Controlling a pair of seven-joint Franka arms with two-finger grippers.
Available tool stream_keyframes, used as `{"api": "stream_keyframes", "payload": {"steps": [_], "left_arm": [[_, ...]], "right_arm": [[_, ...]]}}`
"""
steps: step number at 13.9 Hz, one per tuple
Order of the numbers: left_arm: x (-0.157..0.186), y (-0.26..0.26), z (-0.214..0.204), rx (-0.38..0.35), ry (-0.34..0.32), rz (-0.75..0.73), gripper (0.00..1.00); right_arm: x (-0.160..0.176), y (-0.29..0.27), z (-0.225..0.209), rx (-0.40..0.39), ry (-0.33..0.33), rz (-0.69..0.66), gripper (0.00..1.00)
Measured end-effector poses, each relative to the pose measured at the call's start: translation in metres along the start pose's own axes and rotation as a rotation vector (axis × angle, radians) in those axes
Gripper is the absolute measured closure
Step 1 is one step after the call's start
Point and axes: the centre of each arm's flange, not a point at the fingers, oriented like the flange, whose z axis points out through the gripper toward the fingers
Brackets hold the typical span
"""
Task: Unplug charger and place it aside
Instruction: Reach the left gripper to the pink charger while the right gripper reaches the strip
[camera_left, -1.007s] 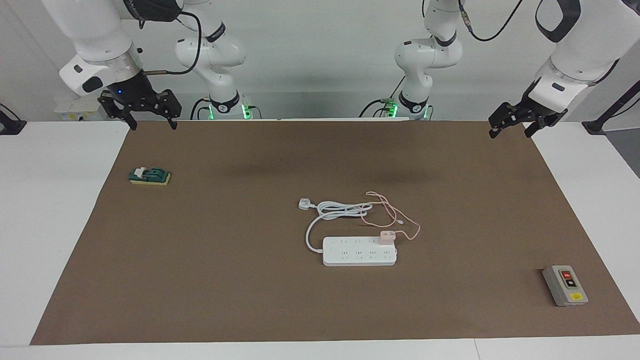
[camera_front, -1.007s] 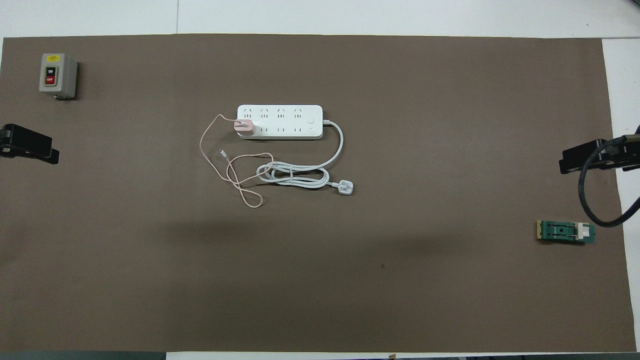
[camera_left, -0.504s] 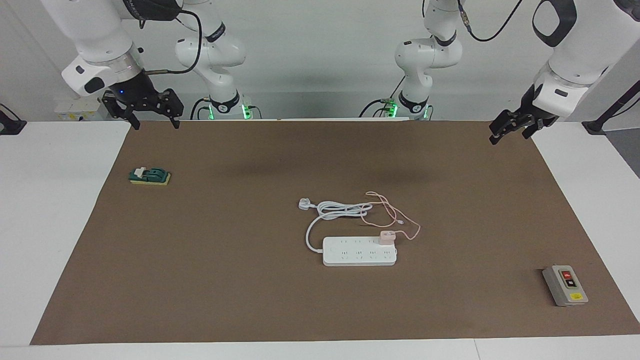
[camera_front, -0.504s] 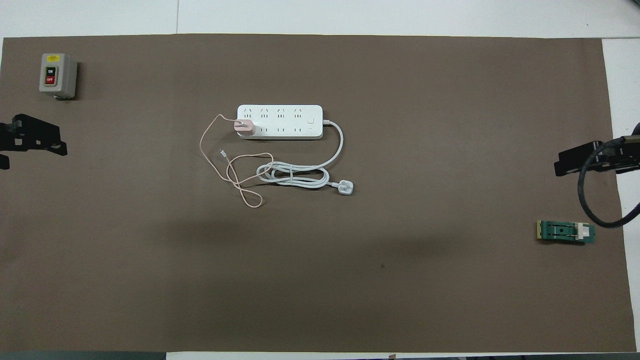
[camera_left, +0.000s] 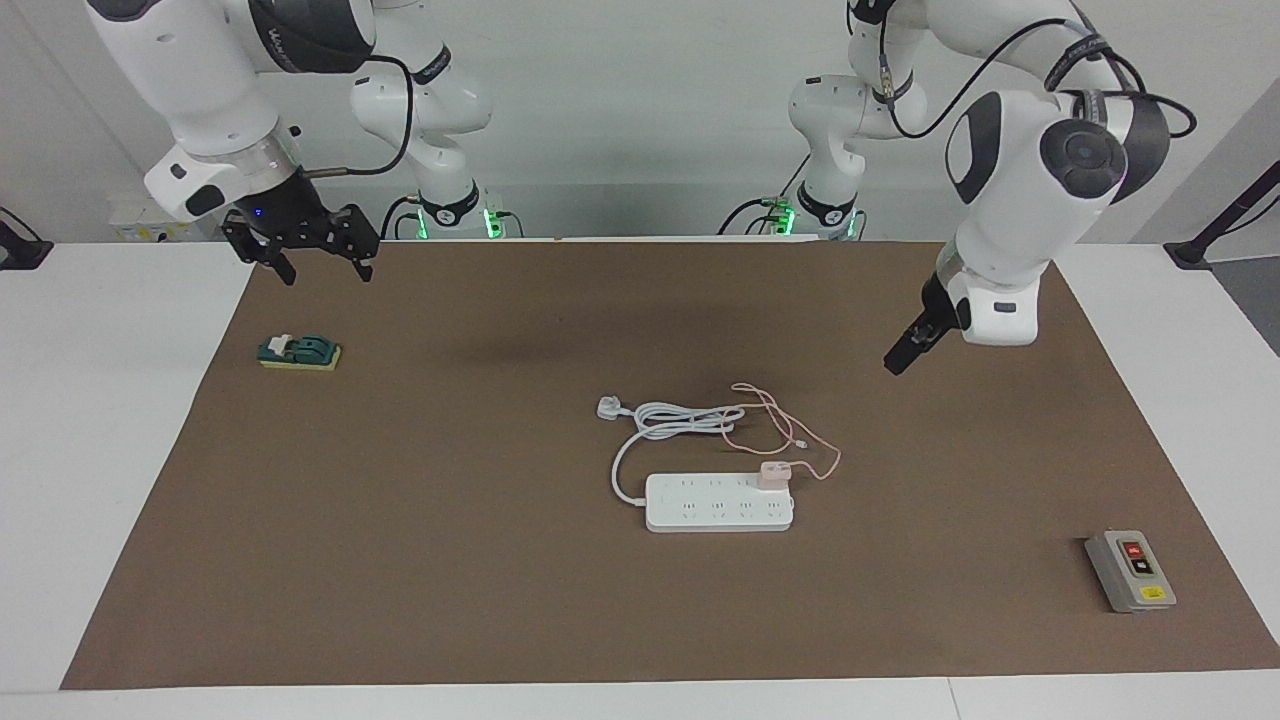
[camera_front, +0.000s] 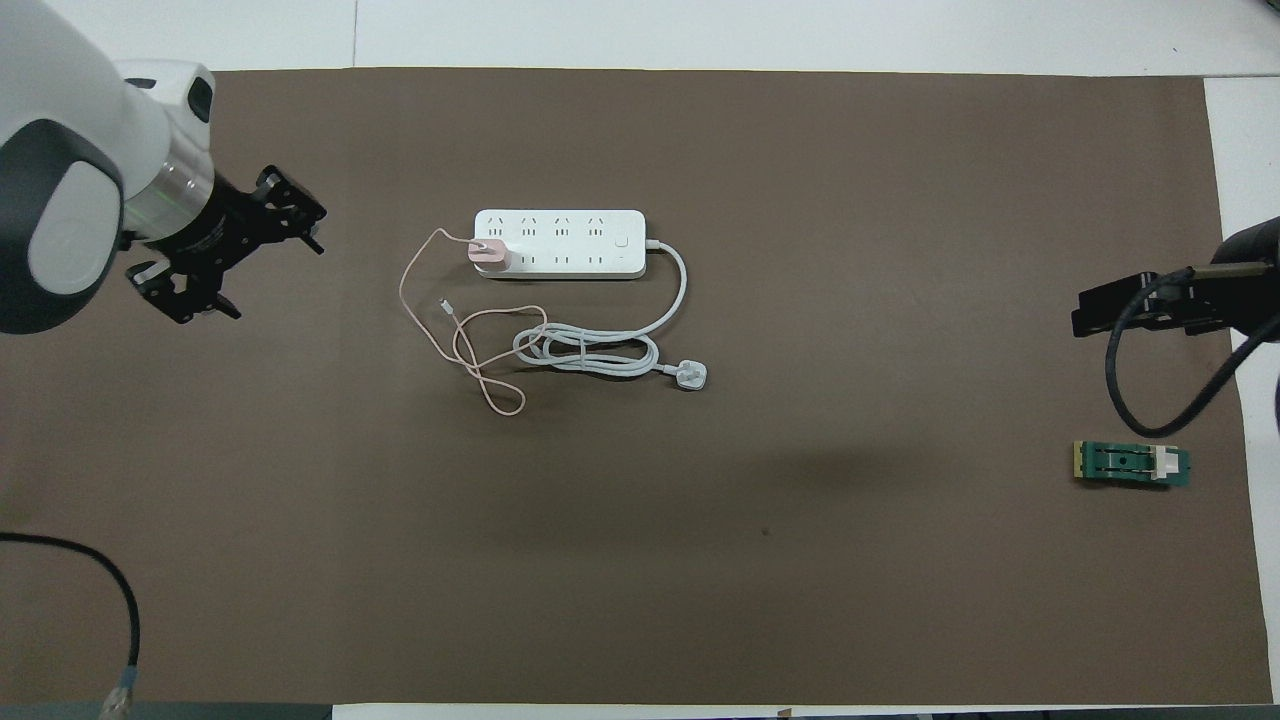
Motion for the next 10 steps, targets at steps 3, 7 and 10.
{"api": "stream_keyframes", "payload": {"steps": [3, 7, 10], "left_arm": [[0.010, 0.043, 0.030, -0.015, 0.007, -0.274, 0.00], [-0.003, 0.093, 0.085, -0.051, 0.022, -0.563, 0.00], [-0.002, 0.108, 0.097, -0.117, 0.024, -0.683, 0.00]], "right_arm": [[0.013, -0.031, 0.039, -0.005, -0.016, 0.113, 0.00], [0.043, -0.088, 0.099, 0.046, -0.024, 0.325, 0.00], [0.060, -0.141, 0.143, 0.154, -0.039, 0.523, 0.00]]}}
